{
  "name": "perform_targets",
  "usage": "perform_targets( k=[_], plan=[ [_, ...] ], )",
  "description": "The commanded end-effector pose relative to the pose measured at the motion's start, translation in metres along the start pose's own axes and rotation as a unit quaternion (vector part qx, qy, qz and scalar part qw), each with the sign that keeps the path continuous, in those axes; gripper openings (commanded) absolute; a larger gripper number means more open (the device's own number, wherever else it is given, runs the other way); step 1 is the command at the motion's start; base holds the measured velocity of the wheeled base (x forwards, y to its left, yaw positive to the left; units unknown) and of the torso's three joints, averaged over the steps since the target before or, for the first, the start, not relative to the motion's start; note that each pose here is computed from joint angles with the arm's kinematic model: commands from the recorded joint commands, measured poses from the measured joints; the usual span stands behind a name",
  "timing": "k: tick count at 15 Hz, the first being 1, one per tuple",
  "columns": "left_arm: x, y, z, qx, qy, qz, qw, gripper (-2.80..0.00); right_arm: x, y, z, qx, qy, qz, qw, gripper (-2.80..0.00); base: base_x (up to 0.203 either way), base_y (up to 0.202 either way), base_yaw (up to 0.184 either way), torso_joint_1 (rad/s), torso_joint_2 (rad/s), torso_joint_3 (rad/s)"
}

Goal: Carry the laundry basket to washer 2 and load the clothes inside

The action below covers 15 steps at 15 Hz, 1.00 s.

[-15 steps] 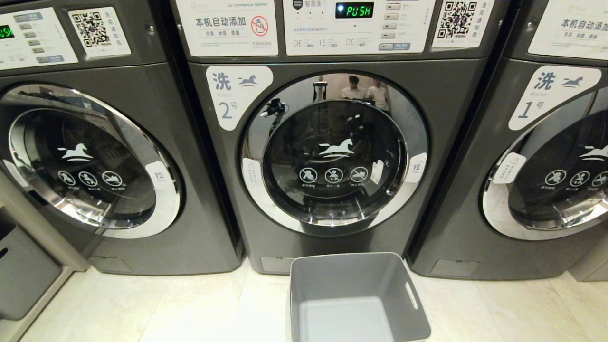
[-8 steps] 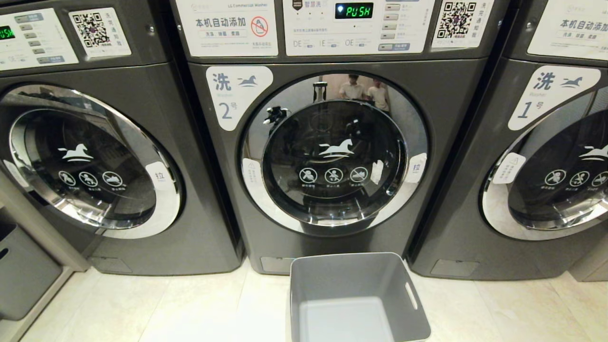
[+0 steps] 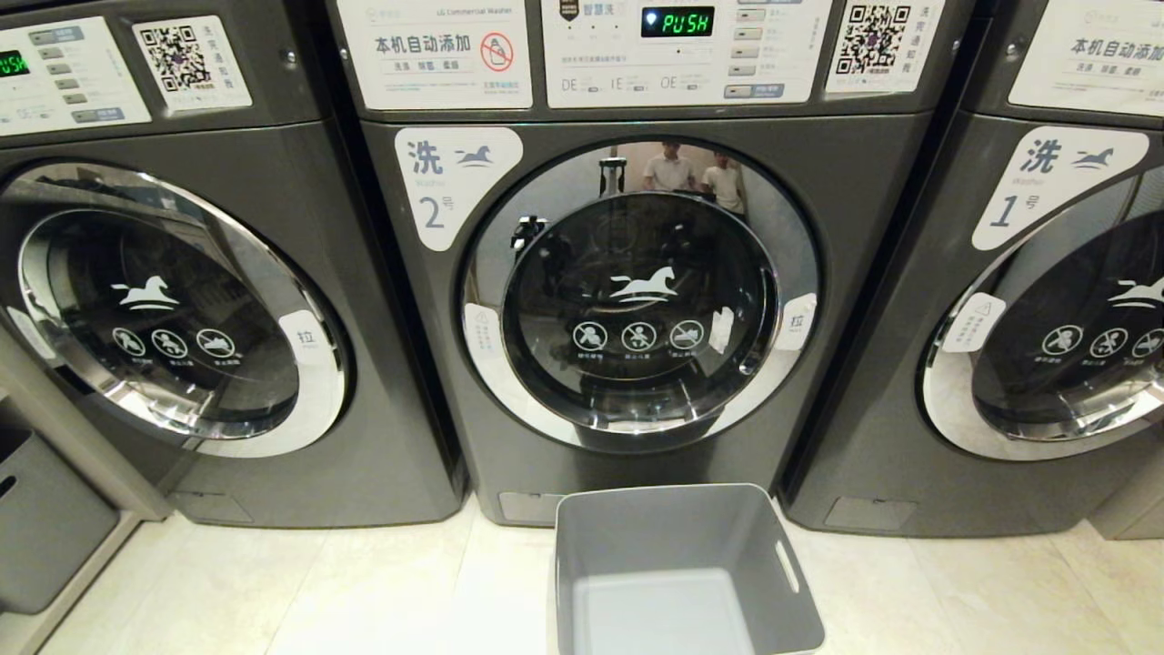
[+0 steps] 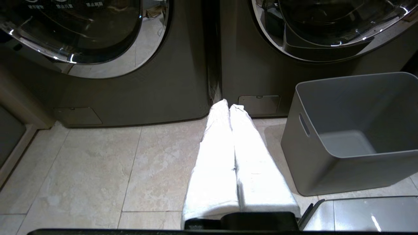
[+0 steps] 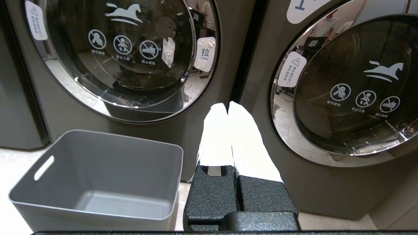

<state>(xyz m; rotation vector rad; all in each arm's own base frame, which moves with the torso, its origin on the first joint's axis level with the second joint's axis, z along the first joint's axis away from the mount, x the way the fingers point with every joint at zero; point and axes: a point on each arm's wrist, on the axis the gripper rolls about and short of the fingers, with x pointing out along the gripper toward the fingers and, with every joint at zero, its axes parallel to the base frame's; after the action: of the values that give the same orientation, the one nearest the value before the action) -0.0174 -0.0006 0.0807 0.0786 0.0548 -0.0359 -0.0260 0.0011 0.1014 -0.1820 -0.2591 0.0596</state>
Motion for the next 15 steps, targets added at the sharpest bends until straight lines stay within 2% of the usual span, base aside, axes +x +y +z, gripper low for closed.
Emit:
perform_targets(
  k=[1,5,7,9,15],
  plan=[
    [-0.0058,-0.0005,-0.0051,0.002,-0.022,0.005,0.9998,-2.80,0.0009,0.0019,-0.0113,0.003,0.018,0.003,1.000,-2.80,0.000,0.000,0.000,0.000,0.00,0.000],
    [-0.0057,-0.0003,-0.0055,-0.012,-0.021,0.009,0.9997,-2.80,0.0009,0.0019,-0.0111,0.009,0.017,0.002,1.000,-2.80,0.000,0.000,0.000,0.000,0.00,0.000],
    [-0.0056,-0.0005,-0.0054,0.008,-0.021,0.005,0.9997,-2.80,0.0009,0.0018,-0.0111,0.027,0.017,0.001,0.999,-2.80,0.000,0.000,0.000,0.000,0.00,0.000],
    [-0.0056,-0.0005,-0.0059,0.007,-0.021,0.006,0.9997,-2.80,0.0009,0.0018,-0.0111,0.042,0.018,0.000,0.999,-2.80,0.000,0.000,0.000,0.000,0.00,0.000],
    [-0.0056,-0.0004,-0.0057,0.007,-0.021,0.008,0.9997,-2.80,0.0009,0.0018,-0.0111,0.041,0.018,0.000,0.999,-2.80,0.000,0.000,0.000,0.000,0.00,0.000]
  ],
)
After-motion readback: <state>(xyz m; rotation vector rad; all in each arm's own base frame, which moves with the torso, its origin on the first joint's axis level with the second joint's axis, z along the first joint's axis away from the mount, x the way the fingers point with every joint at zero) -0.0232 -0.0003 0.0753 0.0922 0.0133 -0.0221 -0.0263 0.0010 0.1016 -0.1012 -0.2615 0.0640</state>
